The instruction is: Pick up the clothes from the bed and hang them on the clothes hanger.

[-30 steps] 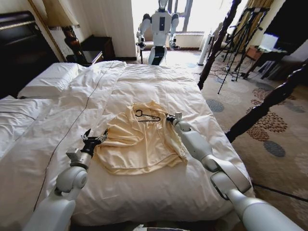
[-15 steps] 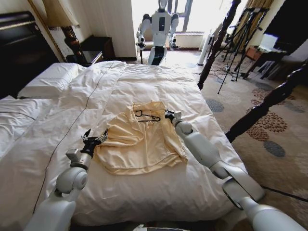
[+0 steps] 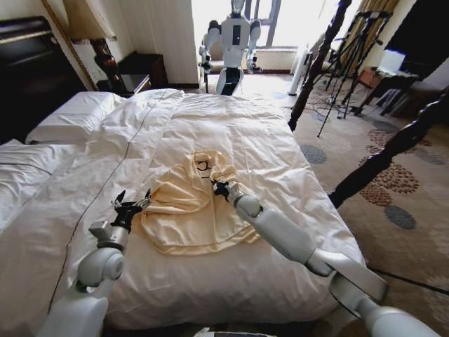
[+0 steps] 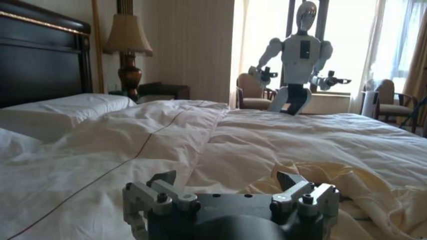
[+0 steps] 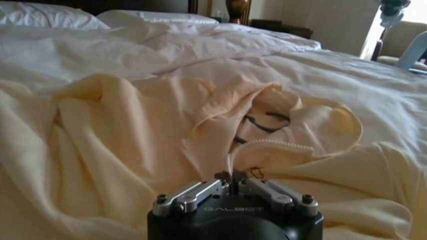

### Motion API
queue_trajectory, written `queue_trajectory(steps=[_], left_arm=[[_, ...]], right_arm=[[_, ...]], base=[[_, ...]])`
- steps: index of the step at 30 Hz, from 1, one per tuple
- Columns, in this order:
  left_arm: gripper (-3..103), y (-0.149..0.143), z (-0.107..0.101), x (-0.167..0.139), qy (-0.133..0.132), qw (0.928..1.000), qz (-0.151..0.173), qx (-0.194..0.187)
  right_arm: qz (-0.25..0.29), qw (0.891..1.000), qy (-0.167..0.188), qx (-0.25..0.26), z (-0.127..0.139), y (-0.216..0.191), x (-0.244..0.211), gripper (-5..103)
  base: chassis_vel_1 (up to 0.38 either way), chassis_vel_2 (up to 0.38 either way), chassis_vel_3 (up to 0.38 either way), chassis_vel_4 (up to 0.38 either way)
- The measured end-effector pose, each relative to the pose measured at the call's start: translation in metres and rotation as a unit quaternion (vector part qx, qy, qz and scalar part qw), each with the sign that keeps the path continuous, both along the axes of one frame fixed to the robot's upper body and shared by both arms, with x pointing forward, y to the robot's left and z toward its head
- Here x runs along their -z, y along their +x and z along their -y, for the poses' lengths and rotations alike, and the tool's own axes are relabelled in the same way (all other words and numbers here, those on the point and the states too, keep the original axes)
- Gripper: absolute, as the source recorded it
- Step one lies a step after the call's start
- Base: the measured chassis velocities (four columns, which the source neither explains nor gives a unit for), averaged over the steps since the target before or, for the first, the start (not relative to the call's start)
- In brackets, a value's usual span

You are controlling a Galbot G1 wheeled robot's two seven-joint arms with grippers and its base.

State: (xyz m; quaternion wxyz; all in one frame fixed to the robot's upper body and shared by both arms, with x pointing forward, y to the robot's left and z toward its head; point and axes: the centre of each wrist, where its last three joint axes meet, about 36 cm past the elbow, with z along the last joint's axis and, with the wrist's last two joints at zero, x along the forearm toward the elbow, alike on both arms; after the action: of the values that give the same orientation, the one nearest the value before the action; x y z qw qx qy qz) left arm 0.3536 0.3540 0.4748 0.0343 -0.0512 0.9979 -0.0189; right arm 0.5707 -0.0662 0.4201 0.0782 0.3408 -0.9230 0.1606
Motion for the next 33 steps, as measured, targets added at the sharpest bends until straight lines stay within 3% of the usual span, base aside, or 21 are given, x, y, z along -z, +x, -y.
queue_trajectory(steps=[7, 13, 15, 17, 18, 22, 26, 27, 30, 31, 33], left_arm=[[100, 0.001, 0.001, 0.001, -0.002, 1.0, 0.0, 0.0], [100, 0.001, 0.002, 0.002, -0.007, 1.0, 0.004, -0.001], [100, 0.001, 0.003, 0.003, -0.008, 1.0, 0.004, -0.002], [100, 0.001, 0.003, 0.004, -0.01, 0.9999, 0.005, -0.004], [100, 0.001, 0.003, 0.004, -0.01, 0.9999, 0.005, -0.004], [100, 0.003, 0.004, 0.004, -0.014, 0.9999, 0.007, -0.004], [100, 0.003, 0.005, 0.004, -0.015, 0.9999, 0.007, -0.004], [100, 0.002, 0.005, 0.004, -0.016, 0.9998, 0.008, -0.003], [100, 0.001, 0.006, 0.004, -0.016, 0.9998, 0.008, -0.003], [100, 0.001, 0.006, 0.003, -0.016, 0.9998, 0.009, -0.004], [100, -0.001, 0.006, 0.002, -0.016, 0.9998, 0.012, -0.005]], right_arm=[[-0.028, 1.0, -0.013, -0.001, -0.007, -0.018, 0.015, -1], [-0.029, 0.998, -0.002, 0.051, 0.004, -0.01, -0.023, 14], [-0.038, 0.997, -0.002, 0.061, 0.008, -0.013, -0.033, 14], [-0.055, 0.995, -0.002, 0.078, 0.017, -0.019, -0.051, 24], [-0.055, 0.995, -0.002, 0.078, 0.017, -0.019, -0.051, 24], [-0.062, 0.995, -0.007, 0.072, 0.027, -0.034, -0.072, 45], [-0.052, 0.996, -0.006, 0.071, 0.027, -0.029, -0.088, 56], [-0.046, 0.996, -0.005, 0.072, 0.025, -0.022, -0.098, 62], [-0.037, 0.996, -0.006, 0.076, 0.021, 0.005, -0.114, 62], [-0.038, 0.996, -0.009, 0.076, 0.019, 0.02, -0.119, 73], [-0.039, 0.996, -0.016, 0.076, 0.012, 0.055, -0.131, 83]], base=[[0.0, 0.0, 0.0, 0.0], [0.0, 0.0, 0.0, 0.0], [0.0, 0.0, 0.0, 0.0], [0.0, 0.0, 0.0, 0.0], [0.0, 0.0, 0.0, 0.0], [0.0, 0.0, 0.0, 0.0], [0.0, 0.0, 0.0, 0.0], [0.0, 0.0, 0.0, 0.0], [0.0, 0.0, 0.0, 0.0], [0.0, 0.0, 0.0, 0.0], [0.0, 0.0, 0.0, 0.0]])
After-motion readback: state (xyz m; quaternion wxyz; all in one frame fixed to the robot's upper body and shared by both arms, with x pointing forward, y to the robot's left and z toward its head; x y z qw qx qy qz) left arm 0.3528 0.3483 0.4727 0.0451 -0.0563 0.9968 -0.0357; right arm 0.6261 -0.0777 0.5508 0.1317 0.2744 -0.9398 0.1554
